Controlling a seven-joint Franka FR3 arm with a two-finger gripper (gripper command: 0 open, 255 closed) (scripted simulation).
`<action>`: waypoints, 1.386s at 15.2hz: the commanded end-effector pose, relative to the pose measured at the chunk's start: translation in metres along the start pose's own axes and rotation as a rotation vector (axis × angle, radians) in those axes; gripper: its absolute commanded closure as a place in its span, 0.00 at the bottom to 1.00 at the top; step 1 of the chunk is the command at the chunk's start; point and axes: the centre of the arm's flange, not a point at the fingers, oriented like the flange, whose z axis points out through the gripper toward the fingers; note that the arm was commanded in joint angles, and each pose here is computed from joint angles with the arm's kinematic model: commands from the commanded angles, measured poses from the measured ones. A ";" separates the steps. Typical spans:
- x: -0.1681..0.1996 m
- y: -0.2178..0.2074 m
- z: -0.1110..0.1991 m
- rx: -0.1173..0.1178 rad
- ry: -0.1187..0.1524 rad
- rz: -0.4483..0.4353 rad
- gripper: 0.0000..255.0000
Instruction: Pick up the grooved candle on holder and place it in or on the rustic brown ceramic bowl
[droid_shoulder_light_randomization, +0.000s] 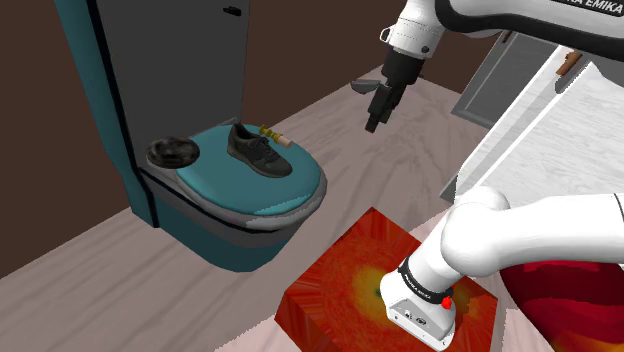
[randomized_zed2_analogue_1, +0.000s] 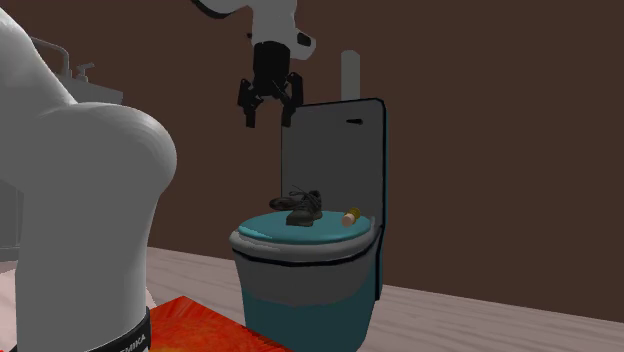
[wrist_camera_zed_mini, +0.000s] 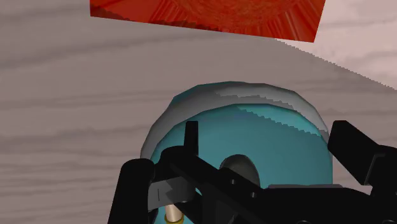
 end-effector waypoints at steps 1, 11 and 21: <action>0.000 0.000 0.000 0.000 0.000 0.000 0.00; 0.098 0.009 0.074 -0.079 0.064 0.021 0.00; 0.200 0.025 0.140 -0.157 0.127 0.043 0.00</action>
